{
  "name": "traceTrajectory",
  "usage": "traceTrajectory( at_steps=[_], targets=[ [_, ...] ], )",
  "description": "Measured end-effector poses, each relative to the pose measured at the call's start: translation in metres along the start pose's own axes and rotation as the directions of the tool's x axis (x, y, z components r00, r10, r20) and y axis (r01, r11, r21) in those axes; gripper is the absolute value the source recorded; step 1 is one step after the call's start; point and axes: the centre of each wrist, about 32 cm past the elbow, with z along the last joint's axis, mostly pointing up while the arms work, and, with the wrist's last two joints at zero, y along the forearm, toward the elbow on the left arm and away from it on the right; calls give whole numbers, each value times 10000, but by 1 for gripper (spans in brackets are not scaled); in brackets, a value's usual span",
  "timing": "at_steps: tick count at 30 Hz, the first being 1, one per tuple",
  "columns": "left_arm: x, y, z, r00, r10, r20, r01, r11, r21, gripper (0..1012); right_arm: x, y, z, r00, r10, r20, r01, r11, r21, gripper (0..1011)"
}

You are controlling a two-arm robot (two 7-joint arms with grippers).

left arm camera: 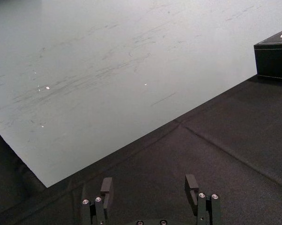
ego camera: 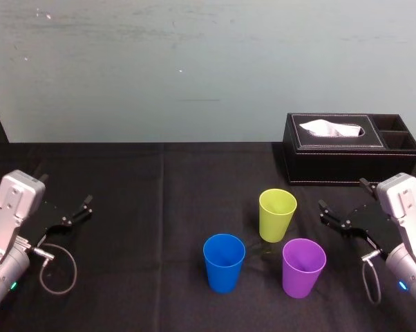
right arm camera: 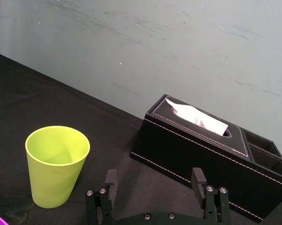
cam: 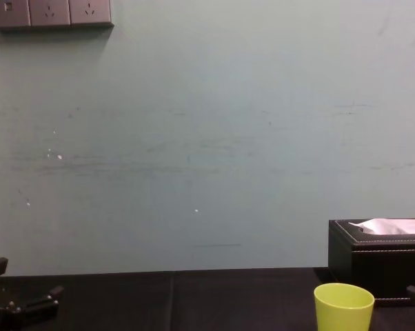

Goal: Stack the three plastic cups sequentially using one hand.

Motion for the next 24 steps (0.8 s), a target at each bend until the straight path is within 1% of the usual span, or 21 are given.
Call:
traceTrajectory(
  at_steps=[24],
  targets=[
    [1, 0, 0, 10000, 1, 1, -1, 10000, 0, 1000, 0, 0, 0, 10000, 0, -1, 0, 10000, 0, 1003]
  ],
)
